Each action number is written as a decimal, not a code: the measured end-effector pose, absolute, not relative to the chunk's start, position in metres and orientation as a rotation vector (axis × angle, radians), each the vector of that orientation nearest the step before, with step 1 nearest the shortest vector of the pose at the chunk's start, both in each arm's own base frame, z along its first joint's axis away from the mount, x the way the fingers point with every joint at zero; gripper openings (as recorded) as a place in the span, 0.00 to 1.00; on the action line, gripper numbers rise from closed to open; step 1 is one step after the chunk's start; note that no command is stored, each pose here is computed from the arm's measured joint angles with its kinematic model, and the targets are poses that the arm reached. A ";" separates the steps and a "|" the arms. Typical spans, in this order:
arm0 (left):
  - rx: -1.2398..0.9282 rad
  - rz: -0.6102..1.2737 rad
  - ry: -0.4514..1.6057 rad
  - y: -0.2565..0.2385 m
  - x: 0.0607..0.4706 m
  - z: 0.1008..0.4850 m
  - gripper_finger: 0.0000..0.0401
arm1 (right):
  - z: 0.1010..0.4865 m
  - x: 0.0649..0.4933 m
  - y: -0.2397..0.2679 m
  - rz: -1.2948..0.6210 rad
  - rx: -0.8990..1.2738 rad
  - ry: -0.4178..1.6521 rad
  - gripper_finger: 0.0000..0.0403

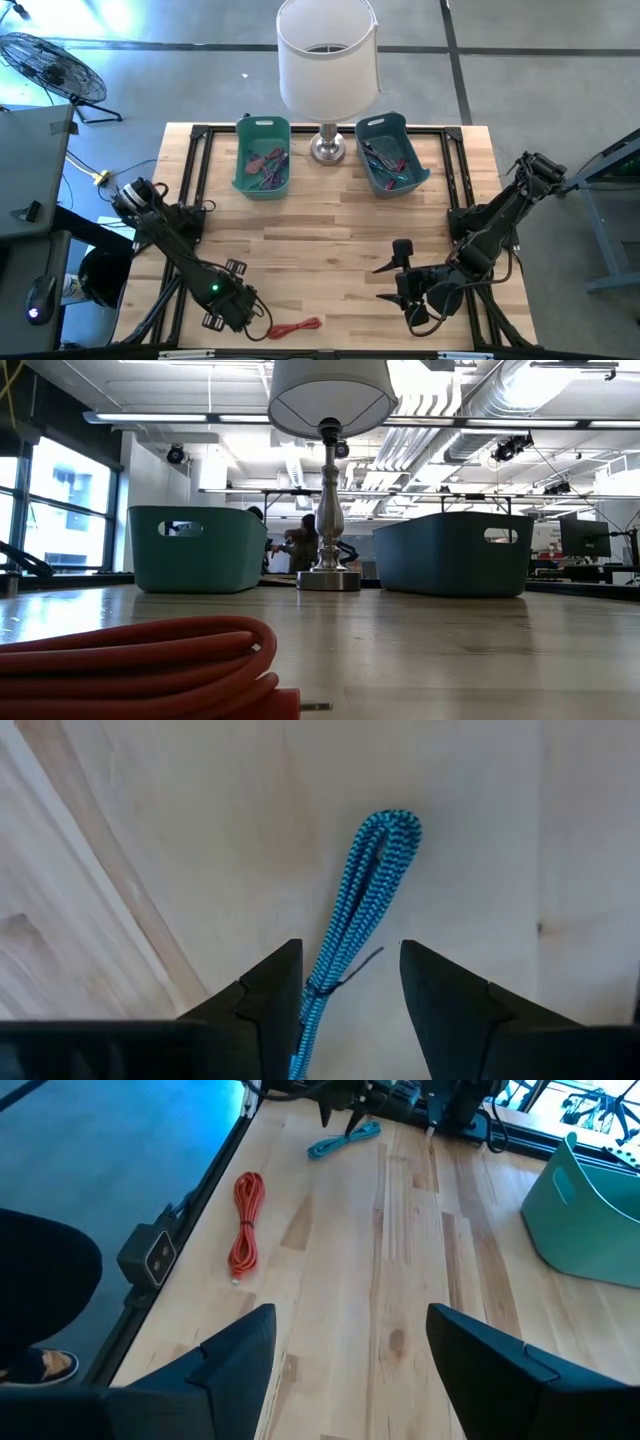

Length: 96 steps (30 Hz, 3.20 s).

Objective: Pick & Place USB Port
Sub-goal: Put the blue patterned charger cable into the blue bin

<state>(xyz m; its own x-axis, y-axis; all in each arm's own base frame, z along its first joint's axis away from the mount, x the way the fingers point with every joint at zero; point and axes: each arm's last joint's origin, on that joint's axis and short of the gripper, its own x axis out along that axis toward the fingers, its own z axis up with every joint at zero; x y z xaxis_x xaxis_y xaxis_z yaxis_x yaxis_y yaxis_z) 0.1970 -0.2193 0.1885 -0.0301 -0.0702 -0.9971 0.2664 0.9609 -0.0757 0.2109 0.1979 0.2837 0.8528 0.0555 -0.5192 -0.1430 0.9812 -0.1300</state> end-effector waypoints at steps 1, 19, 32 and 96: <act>0.159 -0.268 1.587 -0.220 0.197 0.186 0.41 | 0.284 0.211 0.198 0.105 -0.168 0.540 0.63; 0.210 -0.228 1.617 -0.224 0.202 0.166 0.41 | 0.284 0.211 0.198 0.113 -0.172 0.543 0.63; 0.196 -0.234 1.598 -0.225 0.204 0.166 0.41 | 0.283 0.211 0.199 0.123 -0.144 0.551 0.63; 0.688 0.265 0.347 -0.163 0.316 0.397 0.03 | 0.294 0.208 0.208 0.098 -0.387 0.401 0.63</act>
